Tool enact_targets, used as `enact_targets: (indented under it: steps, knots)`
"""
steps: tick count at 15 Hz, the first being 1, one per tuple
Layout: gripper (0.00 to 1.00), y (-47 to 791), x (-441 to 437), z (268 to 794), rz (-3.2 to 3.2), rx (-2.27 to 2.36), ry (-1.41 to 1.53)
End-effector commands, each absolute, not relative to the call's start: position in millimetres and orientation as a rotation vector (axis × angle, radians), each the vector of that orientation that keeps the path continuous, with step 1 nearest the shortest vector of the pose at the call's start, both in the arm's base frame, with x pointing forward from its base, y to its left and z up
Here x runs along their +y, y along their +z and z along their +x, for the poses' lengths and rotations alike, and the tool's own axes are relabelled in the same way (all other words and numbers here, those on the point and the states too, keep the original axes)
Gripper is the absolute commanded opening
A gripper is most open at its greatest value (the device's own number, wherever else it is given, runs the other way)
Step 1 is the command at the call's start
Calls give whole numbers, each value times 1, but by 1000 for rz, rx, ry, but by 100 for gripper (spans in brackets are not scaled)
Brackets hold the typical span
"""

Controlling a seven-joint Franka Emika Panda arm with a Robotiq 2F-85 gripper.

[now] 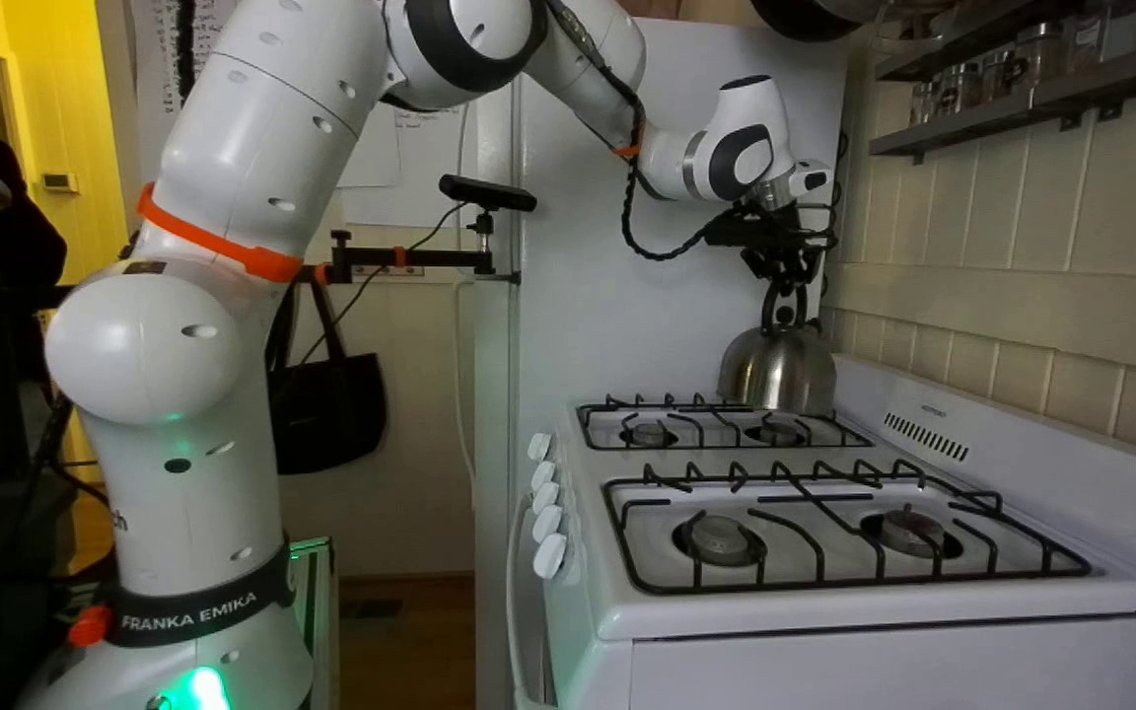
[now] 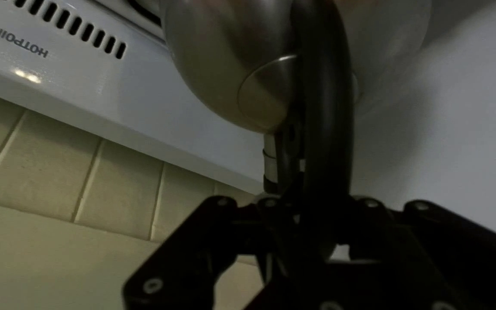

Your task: Move the kettle to the bottom right corner of the stove

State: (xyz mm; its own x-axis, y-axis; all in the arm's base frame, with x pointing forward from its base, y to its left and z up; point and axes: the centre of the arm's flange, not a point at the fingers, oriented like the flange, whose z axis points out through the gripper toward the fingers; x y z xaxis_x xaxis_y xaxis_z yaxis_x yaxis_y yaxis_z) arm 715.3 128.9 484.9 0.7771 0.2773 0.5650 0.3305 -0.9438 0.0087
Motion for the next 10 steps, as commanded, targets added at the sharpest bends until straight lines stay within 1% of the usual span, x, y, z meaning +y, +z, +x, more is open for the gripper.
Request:
enact_targets:
  steps: [1, 10]
  knots:
    - [2, 502, 117, 685, -2789, -538, -906]
    - [2, 496, 97, 644, -2584, -611, -885]
